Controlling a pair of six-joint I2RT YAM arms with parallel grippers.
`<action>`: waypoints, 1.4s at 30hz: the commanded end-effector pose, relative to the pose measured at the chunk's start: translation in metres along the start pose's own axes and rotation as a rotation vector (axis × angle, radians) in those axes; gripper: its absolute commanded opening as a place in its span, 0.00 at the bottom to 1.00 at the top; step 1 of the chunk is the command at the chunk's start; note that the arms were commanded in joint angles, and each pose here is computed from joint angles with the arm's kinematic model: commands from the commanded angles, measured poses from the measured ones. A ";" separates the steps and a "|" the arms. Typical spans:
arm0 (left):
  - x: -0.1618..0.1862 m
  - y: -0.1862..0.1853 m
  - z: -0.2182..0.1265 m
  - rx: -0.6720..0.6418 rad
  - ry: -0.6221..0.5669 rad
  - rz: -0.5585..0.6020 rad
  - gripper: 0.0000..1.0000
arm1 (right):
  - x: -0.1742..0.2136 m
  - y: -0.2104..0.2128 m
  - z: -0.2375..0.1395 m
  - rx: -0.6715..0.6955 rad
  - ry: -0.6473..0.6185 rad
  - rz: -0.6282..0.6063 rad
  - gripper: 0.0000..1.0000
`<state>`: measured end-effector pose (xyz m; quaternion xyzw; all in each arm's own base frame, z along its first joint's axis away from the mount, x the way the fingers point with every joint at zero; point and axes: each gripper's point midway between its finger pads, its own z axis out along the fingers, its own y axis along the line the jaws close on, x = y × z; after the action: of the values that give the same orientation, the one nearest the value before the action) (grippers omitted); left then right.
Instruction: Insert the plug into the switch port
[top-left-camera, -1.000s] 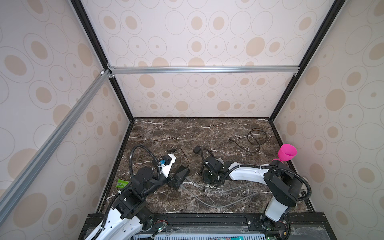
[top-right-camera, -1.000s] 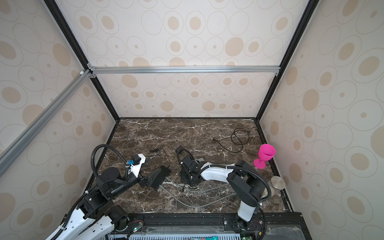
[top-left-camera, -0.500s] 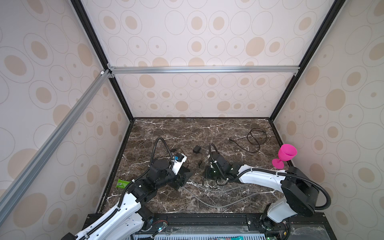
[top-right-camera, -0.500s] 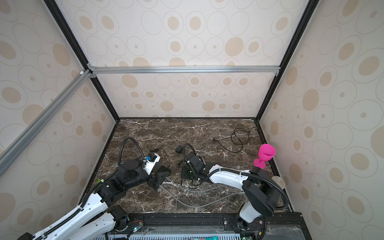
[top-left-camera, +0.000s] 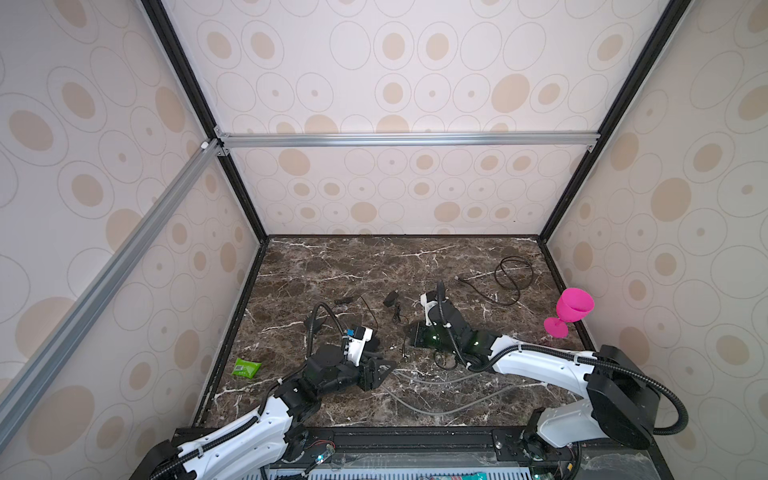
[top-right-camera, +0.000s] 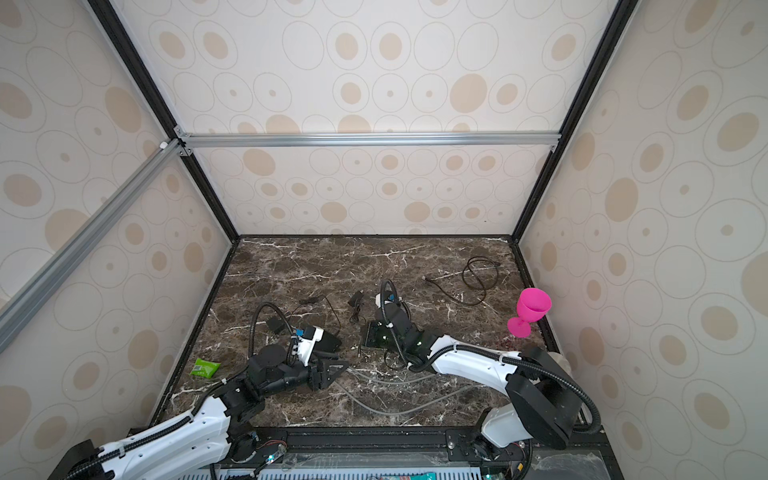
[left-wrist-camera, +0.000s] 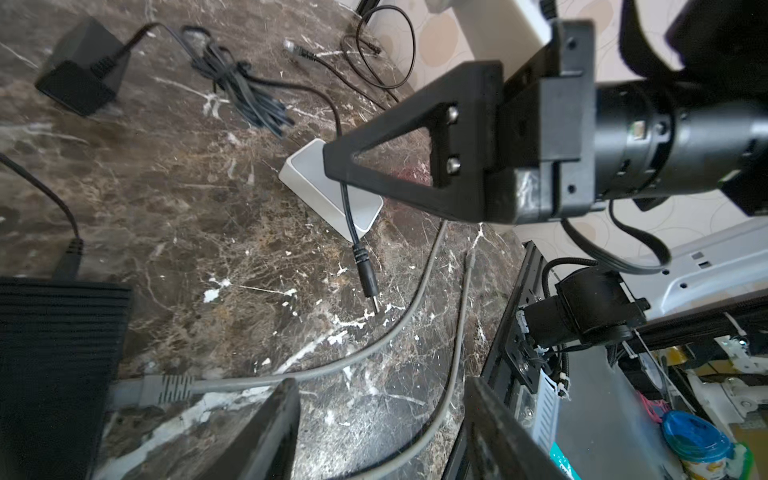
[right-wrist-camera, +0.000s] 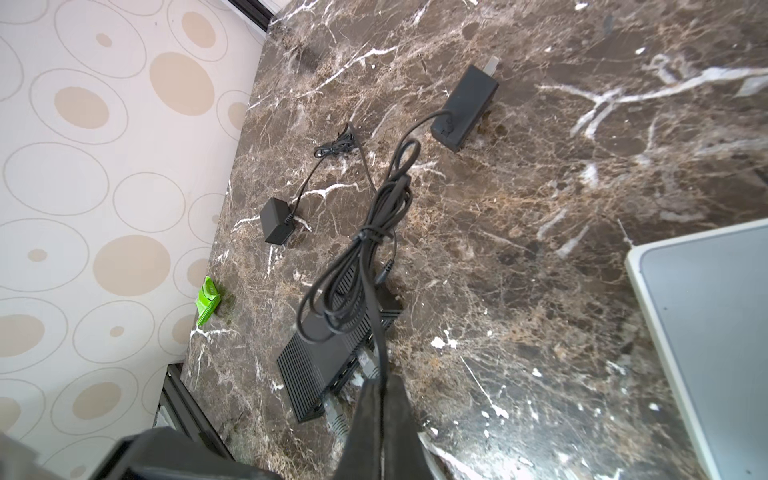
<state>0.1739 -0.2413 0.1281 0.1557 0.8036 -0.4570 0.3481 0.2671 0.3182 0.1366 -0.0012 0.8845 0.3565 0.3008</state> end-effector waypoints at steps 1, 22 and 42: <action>-0.021 -0.019 0.009 0.061 -0.046 -0.043 0.63 | -0.013 0.006 -0.006 -0.027 -0.053 0.004 0.00; -0.013 -0.010 0.064 0.017 0.111 -0.013 0.29 | -0.006 -0.003 -0.010 -0.037 -0.060 0.041 0.00; -0.013 -0.005 0.071 -0.049 0.205 0.070 0.00 | 0.008 -0.004 -0.034 -0.119 0.014 -0.161 0.25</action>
<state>0.2060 -0.2998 0.1037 0.1835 0.8409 -0.4317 0.2697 0.2559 0.2961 0.1424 -0.0191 0.8680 0.3780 0.3213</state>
